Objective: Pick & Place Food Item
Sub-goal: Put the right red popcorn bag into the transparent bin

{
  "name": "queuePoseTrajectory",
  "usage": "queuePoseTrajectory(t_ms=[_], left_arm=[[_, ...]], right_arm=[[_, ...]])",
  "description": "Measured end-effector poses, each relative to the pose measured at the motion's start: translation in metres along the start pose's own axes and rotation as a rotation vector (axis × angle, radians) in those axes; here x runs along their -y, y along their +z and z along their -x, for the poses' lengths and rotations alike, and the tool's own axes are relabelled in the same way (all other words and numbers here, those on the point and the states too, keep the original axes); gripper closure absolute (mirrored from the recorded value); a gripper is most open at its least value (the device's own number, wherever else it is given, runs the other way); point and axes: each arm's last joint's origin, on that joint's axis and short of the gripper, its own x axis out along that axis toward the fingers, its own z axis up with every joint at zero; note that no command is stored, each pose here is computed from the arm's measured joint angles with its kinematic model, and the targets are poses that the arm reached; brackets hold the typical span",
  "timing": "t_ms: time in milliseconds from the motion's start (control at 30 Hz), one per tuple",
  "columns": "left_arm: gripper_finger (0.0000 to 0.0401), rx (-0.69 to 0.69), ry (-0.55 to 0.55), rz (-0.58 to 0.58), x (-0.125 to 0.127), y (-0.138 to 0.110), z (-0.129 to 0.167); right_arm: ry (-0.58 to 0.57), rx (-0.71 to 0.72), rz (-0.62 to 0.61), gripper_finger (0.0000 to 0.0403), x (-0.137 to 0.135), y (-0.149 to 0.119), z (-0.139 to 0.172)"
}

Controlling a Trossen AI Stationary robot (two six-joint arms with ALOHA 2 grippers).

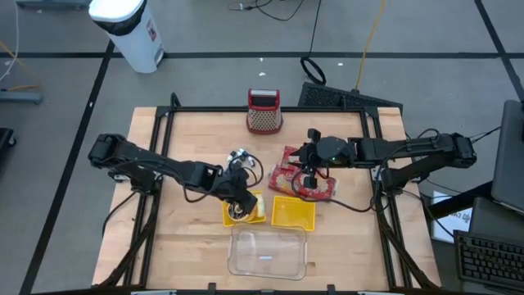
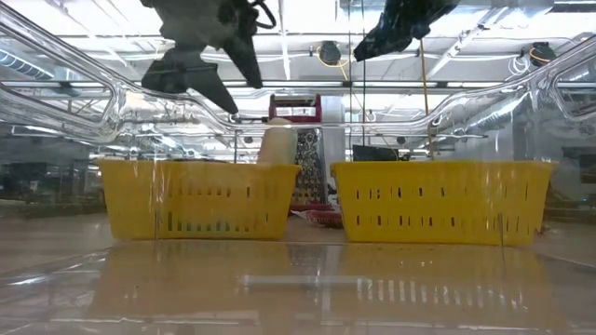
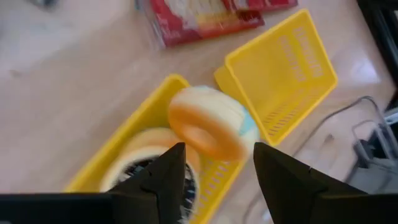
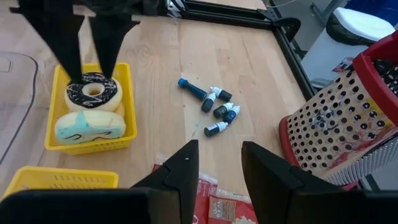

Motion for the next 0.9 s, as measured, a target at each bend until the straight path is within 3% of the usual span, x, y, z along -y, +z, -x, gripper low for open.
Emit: queuePoseTrajectory(t_ms=[133,400,500,700,900], left_arm=[[0.0215,0.081,0.082,-0.069,-0.006,-0.001,0.018],[0.0215,0.176,0.437,-0.125,-0.036,-0.007,0.039],[0.0215,0.157,0.506,-0.150,-0.044,-0.004,0.041],[0.0215,0.179,0.479,-0.215,-0.068,0.008,0.034],[0.0215,0.247,0.229,-0.261,-0.110,0.012,0.033]], right_arm=[[0.000,-0.022,-0.012,0.0291,0.000,-0.002,0.000],[0.000,-0.051,-0.014,0.0293,-0.001,-0.019,-0.001],[-0.017,-0.013,-0.047,0.0291,0.002,-0.032,0.000],[-0.050,-0.088,-0.150,0.0291,0.007,-0.074,-0.003],[-0.081,-0.204,-0.294,0.0283,0.006,-0.113,-0.011]])
